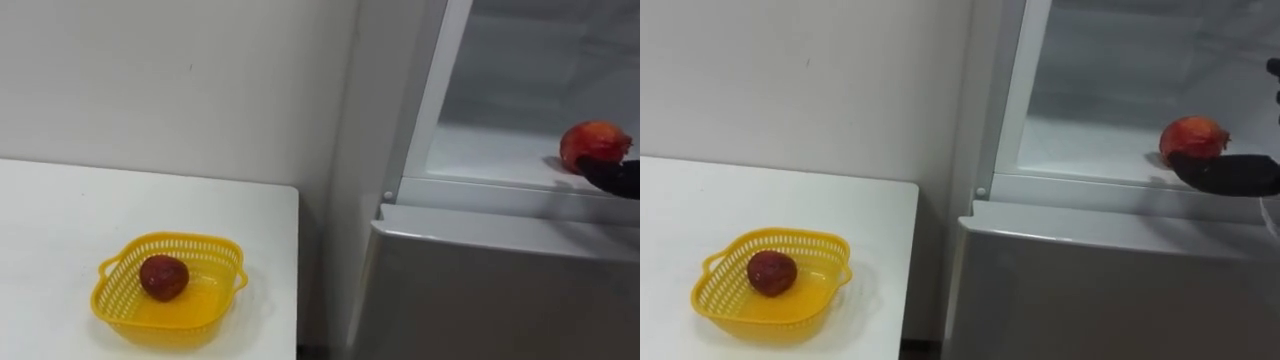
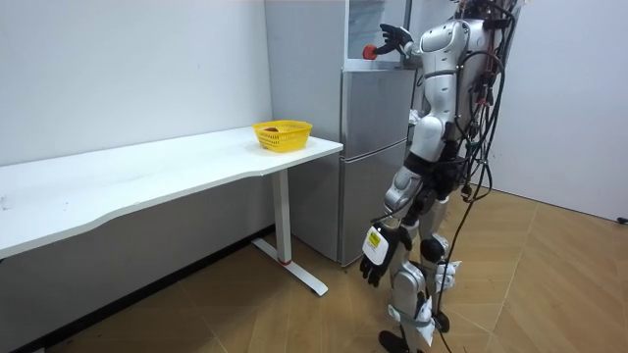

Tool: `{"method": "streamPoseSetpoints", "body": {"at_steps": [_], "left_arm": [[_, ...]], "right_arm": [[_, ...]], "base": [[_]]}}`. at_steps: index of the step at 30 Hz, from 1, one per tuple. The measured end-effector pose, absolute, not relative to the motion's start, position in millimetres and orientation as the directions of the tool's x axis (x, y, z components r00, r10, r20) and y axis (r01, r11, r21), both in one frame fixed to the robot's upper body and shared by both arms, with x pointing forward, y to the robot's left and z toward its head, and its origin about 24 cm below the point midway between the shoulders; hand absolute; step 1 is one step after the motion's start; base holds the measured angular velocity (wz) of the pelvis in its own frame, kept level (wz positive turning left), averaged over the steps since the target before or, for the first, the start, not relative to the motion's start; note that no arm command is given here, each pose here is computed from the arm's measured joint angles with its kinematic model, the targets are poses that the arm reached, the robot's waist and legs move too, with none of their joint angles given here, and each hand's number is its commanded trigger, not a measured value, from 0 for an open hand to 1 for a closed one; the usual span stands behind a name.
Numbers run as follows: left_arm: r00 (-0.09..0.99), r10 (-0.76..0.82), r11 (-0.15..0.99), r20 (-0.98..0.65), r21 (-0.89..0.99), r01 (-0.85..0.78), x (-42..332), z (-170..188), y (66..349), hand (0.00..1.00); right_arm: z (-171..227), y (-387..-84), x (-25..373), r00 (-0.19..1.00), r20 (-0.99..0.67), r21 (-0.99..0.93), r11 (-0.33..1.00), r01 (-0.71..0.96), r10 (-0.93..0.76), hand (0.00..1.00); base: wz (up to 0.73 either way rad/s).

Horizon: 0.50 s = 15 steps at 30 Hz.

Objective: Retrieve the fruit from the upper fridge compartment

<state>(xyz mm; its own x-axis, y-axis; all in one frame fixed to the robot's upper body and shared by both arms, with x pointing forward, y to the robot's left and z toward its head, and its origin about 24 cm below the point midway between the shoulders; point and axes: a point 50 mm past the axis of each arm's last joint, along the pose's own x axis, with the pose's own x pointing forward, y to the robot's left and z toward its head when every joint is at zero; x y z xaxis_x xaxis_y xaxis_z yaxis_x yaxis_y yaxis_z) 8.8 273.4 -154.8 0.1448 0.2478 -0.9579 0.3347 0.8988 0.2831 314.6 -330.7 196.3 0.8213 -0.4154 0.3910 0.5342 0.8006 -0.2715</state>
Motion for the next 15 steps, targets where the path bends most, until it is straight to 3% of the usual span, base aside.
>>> {"method": "streamPoseSetpoints", "body": {"at_steps": [15], "left_arm": [[0.132, 0.251, 0.899, -0.959, 0.282, 0.336, 2.7, -154.2, 274.9, 0.00]], "right_arm": [[198.7, -331.9, 317.3, 0.833, 0.381, -0.265, 0.815, 0.515, -0.402, 0.00]], "base": [[0.01]]}}
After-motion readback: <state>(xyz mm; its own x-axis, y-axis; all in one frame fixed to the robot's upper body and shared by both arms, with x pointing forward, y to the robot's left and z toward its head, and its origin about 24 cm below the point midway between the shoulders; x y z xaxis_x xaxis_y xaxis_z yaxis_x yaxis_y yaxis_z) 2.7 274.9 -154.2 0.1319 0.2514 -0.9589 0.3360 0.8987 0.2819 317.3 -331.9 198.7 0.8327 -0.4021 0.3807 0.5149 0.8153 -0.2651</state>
